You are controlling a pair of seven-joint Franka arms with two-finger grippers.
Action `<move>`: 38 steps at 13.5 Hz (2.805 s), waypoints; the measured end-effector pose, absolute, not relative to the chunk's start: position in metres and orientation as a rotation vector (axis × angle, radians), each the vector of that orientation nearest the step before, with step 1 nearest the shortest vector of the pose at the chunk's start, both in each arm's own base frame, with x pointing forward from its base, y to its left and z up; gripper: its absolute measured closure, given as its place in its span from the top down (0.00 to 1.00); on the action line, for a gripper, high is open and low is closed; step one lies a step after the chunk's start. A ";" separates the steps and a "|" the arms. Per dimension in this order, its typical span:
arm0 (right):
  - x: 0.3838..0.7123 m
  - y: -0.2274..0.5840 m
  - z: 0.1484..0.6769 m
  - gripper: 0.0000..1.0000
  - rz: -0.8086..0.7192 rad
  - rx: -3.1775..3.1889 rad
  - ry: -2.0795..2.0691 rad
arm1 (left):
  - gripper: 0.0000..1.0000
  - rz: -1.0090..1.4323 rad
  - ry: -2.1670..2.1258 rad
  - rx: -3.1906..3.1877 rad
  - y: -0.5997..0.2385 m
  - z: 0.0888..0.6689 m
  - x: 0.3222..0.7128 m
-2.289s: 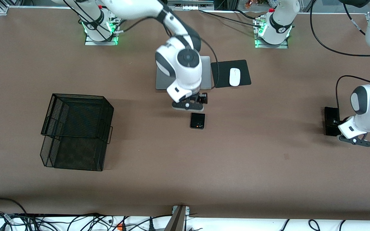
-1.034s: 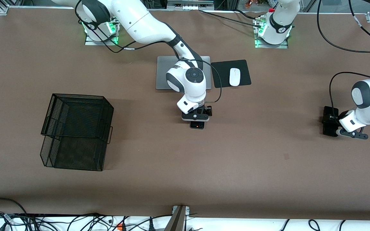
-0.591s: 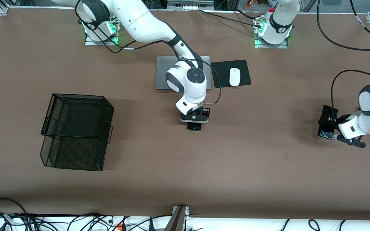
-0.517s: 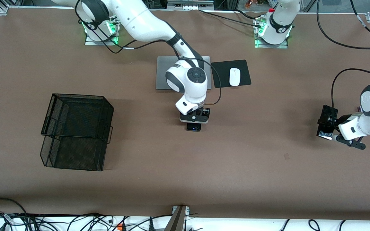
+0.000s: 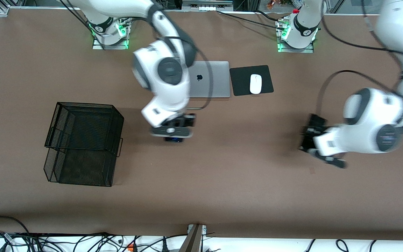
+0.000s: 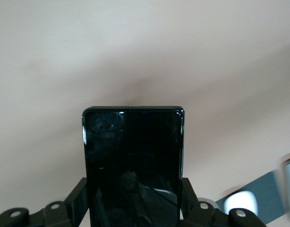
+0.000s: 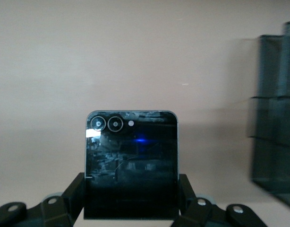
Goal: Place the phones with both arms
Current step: 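Carry the flip phone into the basket while the left gripper brings the tall phone, then release the flip phone in the basket while the left gripper sets down the tall phone, then grasp the tall phone with the right gripper while the left gripper grasps the white phone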
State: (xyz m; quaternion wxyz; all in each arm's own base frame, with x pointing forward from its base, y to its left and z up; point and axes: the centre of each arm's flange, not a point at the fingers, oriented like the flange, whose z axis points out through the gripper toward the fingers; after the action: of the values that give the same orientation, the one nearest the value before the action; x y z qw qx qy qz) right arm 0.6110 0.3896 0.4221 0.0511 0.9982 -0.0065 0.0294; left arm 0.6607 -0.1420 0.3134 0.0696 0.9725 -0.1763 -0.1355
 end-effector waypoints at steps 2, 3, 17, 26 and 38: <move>0.618 0.308 0.433 0.80 0.045 3.018 0.050 | 0.80 -0.351 -0.450 2.939 -0.237 0.279 0.646; 0.618 0.265 0.436 0.80 0.044 3.013 0.091 | 0.80 -0.321 -0.388 2.940 -0.278 0.261 0.637; 0.570 -0.029 0.312 0.80 -0.028 3.074 0.142 | 1.00 -0.588 0.388 3.423 -0.202 0.264 0.624; 0.622 0.077 0.434 1.00 0.027 3.133 0.100 | 1.00 -0.853 0.093 3.207 0.260 0.259 0.604; 0.530 0.541 0.285 1.00 0.148 3.123 0.424 | 1.00 -0.008 -0.353 3.052 0.446 0.165 0.506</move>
State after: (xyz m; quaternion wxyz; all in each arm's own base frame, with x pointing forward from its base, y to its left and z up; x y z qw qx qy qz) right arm 0.5302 0.5413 0.2845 -0.0068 0.9898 0.1344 0.0470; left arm 0.5059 0.4464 0.1649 0.0348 0.9928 -0.1148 -0.0028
